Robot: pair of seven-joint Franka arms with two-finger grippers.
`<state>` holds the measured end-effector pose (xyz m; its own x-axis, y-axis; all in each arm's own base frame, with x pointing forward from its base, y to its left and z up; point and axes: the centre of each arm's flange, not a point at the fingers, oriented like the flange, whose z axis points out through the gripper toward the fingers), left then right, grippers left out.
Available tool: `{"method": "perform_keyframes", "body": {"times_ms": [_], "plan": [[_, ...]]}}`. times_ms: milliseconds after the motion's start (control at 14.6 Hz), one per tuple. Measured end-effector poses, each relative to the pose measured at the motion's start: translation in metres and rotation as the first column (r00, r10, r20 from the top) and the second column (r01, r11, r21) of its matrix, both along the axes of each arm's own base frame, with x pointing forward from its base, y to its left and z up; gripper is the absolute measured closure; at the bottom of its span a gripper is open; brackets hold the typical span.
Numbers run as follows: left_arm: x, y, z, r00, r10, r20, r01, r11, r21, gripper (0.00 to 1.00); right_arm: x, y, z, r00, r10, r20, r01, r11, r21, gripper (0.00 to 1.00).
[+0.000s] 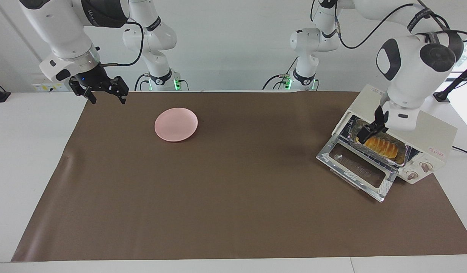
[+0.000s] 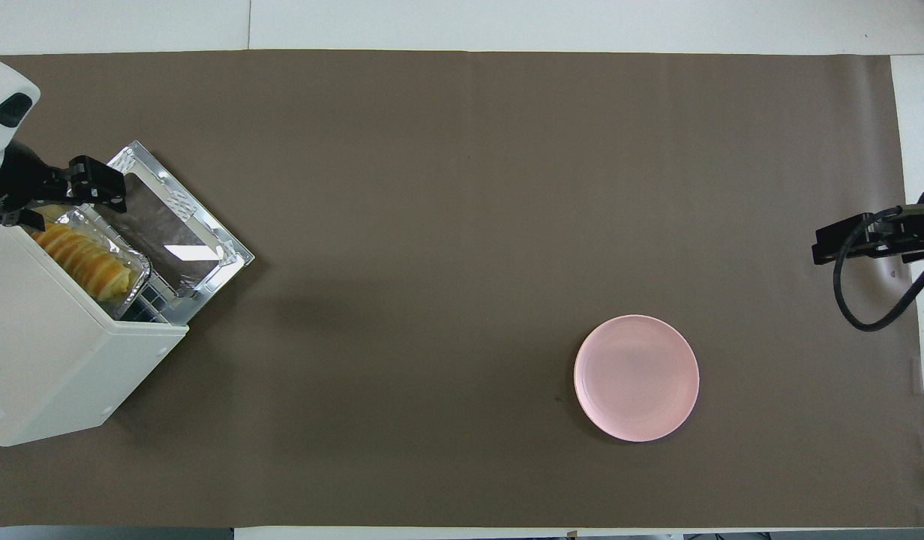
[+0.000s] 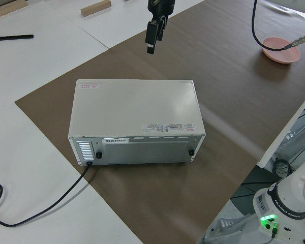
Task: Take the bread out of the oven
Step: 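Reach the left gripper into the oven and grasp the foil tray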
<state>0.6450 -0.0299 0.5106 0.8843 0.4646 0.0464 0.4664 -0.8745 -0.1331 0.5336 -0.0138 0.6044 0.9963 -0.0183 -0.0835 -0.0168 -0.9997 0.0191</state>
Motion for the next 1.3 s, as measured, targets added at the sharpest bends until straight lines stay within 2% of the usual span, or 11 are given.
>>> {"method": "perform_keyframes", "body": {"times_ms": [206, 343, 480, 892, 1235, 1303], "plan": [[0.017, 0.019, -0.029, 0.984, 0.173, 0.032, -0.175, 0.981, 0.081, 0.0, 0.0, 0.0, 0.0, 1.0, 0.0, 0.0, 0.0, 1.0, 0.0, 0.0], [0.018, 0.027, -0.047, 0.961, 0.274, 0.046, -0.277, 0.95, 0.146, 0.0, 0.0, 0.0, 0.0, 1.0, 0.0, 0.0, 0.0, 1.0, 0.0, 0.0], [0.016, 0.031, -0.065, 0.942, 0.33, 0.056, -0.335, 0.928, 0.164, 0.0, 0.0, 0.0, 0.0, 1.0, 0.0, 0.0, 0.0, 1.0, 0.0, 0.0], [0.008, 0.049, -0.117, 0.913, 0.397, 0.098, -0.407, 0.903, 0.137, 0.0, 0.0, 0.0, 0.0, 1.0, 0.0, 0.0, 0.0, 1.0, 0.0, 0.0], [-0.003, 0.05, -0.134, 0.901, 0.424, 0.094, -0.434, 0.891, 0.135, 0.0, 0.0, 0.0, 0.0, 1.0, 0.0, 0.0, 0.0, 1.0, 0.0, 0.0], [-0.006, 0.05, -0.137, 0.902, 0.424, 0.087, -0.432, 0.891, 0.137, 0.07, 0.0, 0.0, 0.0, 1.0, 0.0, 0.0, 0.0, 1.0, 0.0, 0.0]]}}
